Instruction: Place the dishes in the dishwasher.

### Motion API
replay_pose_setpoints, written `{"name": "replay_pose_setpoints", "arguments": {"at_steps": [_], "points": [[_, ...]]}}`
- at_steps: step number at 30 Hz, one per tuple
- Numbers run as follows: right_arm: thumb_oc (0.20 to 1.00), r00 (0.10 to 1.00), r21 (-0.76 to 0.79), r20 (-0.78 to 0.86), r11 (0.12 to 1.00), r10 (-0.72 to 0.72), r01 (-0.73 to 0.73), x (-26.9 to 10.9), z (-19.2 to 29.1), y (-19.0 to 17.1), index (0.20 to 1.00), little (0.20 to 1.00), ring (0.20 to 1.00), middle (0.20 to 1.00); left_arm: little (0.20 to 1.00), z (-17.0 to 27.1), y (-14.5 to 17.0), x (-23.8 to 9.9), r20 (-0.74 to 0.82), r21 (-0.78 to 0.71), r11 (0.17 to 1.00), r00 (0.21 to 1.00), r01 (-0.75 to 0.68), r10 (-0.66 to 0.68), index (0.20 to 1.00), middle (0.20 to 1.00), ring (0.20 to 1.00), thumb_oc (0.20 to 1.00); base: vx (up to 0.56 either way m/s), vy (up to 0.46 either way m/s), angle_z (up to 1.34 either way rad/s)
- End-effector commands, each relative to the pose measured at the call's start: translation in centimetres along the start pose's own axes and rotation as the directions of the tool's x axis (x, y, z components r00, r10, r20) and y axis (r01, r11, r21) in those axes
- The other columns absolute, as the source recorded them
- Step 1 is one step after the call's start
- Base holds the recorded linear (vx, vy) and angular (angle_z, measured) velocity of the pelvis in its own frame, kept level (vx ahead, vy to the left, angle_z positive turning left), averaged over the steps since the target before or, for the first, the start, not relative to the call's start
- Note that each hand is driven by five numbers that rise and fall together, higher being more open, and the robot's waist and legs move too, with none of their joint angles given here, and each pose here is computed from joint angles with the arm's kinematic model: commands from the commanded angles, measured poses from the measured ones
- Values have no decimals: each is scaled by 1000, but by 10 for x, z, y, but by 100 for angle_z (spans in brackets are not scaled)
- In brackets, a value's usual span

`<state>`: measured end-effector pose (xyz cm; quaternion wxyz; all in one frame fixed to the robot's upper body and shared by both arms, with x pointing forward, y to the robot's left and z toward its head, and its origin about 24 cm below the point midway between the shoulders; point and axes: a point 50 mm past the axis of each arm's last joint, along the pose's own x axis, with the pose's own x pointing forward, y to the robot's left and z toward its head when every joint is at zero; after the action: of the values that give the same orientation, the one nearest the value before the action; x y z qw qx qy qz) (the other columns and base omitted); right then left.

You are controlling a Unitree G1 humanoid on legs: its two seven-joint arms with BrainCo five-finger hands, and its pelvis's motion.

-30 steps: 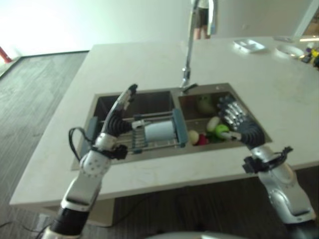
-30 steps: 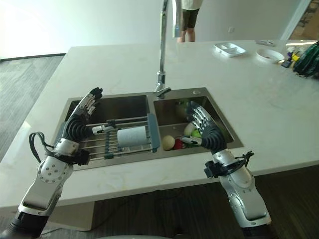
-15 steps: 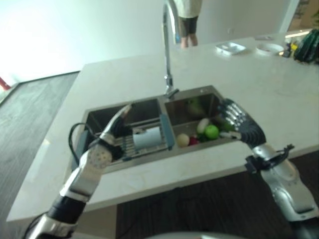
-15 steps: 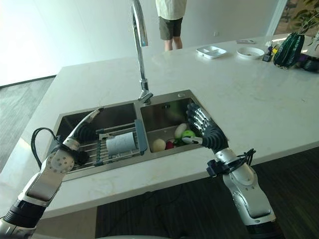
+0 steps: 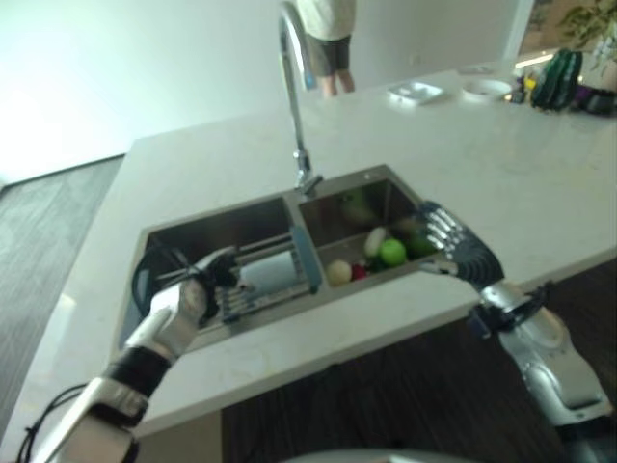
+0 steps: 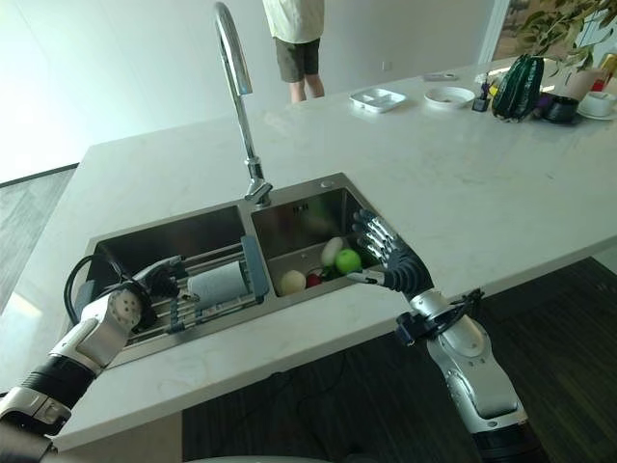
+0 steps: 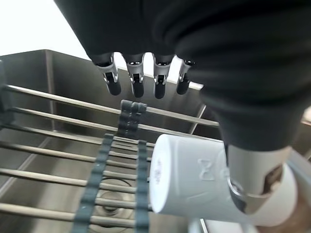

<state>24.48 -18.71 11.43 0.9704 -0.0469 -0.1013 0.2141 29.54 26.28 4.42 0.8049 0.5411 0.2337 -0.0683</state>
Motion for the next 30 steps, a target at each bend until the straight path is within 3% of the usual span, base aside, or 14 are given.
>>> {"name": "replay_pose_setpoints", "arguments": {"at_steps": [1,30], "points": [[1000,989,-51,143,998,37,-29,16,30,-4,1000,1000,1000,1000,1000,11,39,5,35,97,983,988,-154,151,1000,1000,1000,1000,7,13,-6],[1000,990,-83,134,996,42,-31,13,32,-12,1000,1000,1000,1000,1000,-10,19,20,-69,250,965,992,-84,105,1000,1000,1000,1000,2,8,-7]]}}
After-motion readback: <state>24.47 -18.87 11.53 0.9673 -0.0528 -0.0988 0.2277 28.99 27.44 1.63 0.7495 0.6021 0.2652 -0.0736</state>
